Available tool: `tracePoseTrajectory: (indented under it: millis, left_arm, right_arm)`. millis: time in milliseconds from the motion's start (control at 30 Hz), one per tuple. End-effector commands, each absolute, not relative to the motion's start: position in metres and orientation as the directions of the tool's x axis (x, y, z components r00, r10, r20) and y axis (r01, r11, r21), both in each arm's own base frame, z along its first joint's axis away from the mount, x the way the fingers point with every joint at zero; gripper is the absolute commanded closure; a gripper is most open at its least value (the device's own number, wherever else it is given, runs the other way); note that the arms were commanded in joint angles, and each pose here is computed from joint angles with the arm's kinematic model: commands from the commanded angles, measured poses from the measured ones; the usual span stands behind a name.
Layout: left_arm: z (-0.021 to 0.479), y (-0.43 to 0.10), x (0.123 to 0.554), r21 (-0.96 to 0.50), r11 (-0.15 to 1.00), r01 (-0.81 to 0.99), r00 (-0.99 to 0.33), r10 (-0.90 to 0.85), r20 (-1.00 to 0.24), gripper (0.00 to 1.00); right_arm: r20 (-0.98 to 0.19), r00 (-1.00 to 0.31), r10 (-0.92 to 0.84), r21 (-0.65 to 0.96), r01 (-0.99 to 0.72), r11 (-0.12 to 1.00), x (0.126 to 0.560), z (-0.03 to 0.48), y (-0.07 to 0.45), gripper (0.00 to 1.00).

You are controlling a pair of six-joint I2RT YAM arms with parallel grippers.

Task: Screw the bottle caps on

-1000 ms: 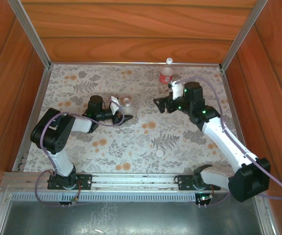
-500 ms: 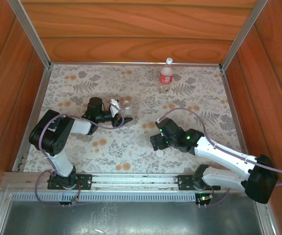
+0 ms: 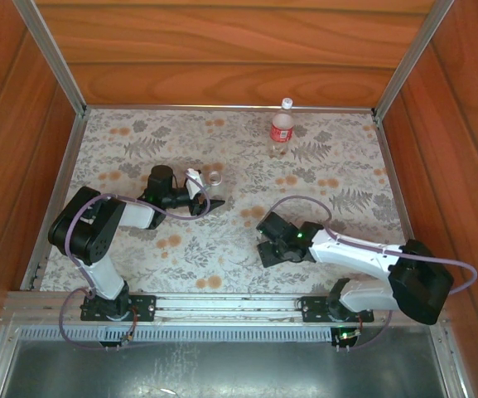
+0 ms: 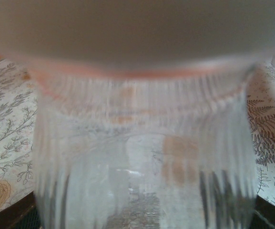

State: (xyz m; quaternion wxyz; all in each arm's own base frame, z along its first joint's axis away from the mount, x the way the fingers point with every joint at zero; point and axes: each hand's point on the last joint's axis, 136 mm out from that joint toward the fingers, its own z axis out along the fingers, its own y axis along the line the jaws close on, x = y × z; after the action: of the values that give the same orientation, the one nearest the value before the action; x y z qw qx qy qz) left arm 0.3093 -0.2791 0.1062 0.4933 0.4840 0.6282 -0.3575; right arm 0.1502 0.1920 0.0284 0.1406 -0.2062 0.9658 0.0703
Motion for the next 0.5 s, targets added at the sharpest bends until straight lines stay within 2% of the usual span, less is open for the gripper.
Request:
tracePoseTrajectory:
  millis: [0,467]
  left_arm:
    - [0.103,-0.281,0.304,0.025,0.258,0.966,-0.046,0.262,-0.964,0.41]
    - [0.104,-0.281,0.304,0.020,0.258,0.966,-0.050,0.261,-0.964,0.41]
  right_arm:
    - [-0.276,-0.888,-0.368,0.099,-0.407,0.908,0.142,0.022,0.194,0.32]
    - [-0.222,-0.896,-0.385,0.082,-0.411,0.908,0.132,0.008,0.190,0.41]
